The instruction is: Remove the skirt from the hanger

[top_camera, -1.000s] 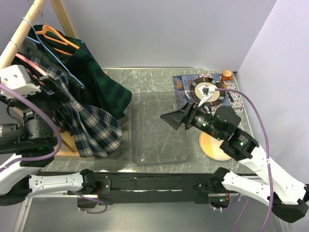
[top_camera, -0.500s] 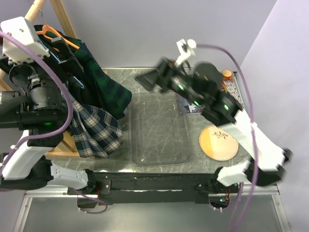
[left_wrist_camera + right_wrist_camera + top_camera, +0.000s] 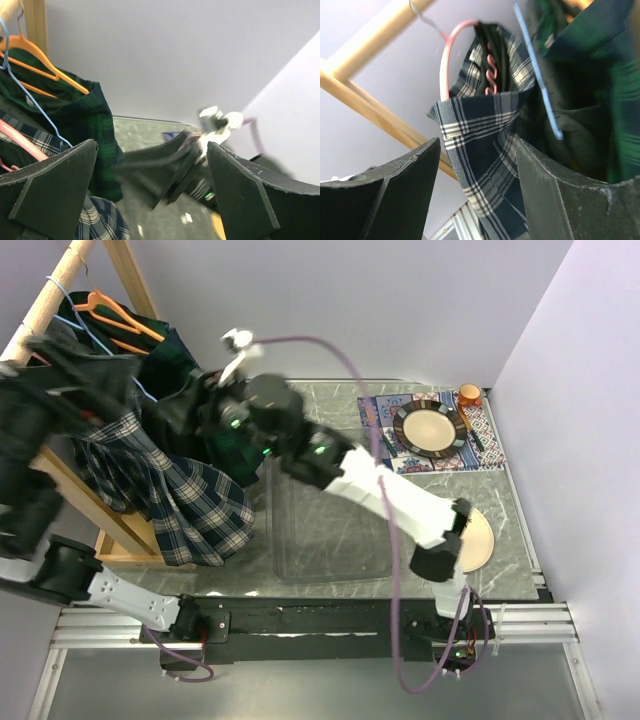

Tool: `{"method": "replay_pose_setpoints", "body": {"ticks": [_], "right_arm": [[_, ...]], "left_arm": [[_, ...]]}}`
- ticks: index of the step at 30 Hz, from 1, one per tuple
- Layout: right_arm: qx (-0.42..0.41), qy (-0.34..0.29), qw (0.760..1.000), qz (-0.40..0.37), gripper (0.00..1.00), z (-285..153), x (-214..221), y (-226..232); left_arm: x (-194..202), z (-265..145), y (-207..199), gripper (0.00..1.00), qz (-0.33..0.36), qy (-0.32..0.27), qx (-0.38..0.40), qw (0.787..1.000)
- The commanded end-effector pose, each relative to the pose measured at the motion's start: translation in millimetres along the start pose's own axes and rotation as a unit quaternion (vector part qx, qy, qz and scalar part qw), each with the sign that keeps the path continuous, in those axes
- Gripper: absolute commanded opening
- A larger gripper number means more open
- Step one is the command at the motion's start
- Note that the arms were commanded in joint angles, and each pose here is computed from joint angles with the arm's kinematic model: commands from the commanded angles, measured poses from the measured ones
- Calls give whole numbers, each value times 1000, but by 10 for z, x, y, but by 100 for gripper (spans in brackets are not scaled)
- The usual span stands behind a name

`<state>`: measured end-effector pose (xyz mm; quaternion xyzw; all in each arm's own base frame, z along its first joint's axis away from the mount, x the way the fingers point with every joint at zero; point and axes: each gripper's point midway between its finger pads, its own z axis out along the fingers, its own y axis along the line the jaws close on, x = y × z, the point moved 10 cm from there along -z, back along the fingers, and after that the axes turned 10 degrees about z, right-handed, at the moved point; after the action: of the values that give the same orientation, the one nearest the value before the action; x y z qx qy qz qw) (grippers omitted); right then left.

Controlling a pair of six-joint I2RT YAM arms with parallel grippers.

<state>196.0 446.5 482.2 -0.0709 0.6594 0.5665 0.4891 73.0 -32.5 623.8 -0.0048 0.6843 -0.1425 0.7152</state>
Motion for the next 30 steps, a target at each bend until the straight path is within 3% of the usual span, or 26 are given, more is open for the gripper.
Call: {"method": "replay_pose_setpoints", "body": {"ticks": [1, 6, 12, 19, 30], "right_arm": [[-56, -62, 996, -7, 69, 107, -43, 248], [-66, -48, 997, -9, 69, 244, 237, 246], [-44, -46, 997, -53, 72, 310, 482, 229], [-52, -55, 994, -81, 74, 402, 552, 177], [-82, -76, 991, -80, 59, 553, 671, 160]], "left_arm": [[44, -56, 165, 97, -10, 69, 5, 998], [12, -64, -135, 97, 75, 67, 9, 995], [-134, -36, 78, 97, 18, 56, 14, 998], [-138, -30, 92, 97, 36, 50, 14, 998], [-123, -32, -10, 97, 52, 47, 15, 997]]}}
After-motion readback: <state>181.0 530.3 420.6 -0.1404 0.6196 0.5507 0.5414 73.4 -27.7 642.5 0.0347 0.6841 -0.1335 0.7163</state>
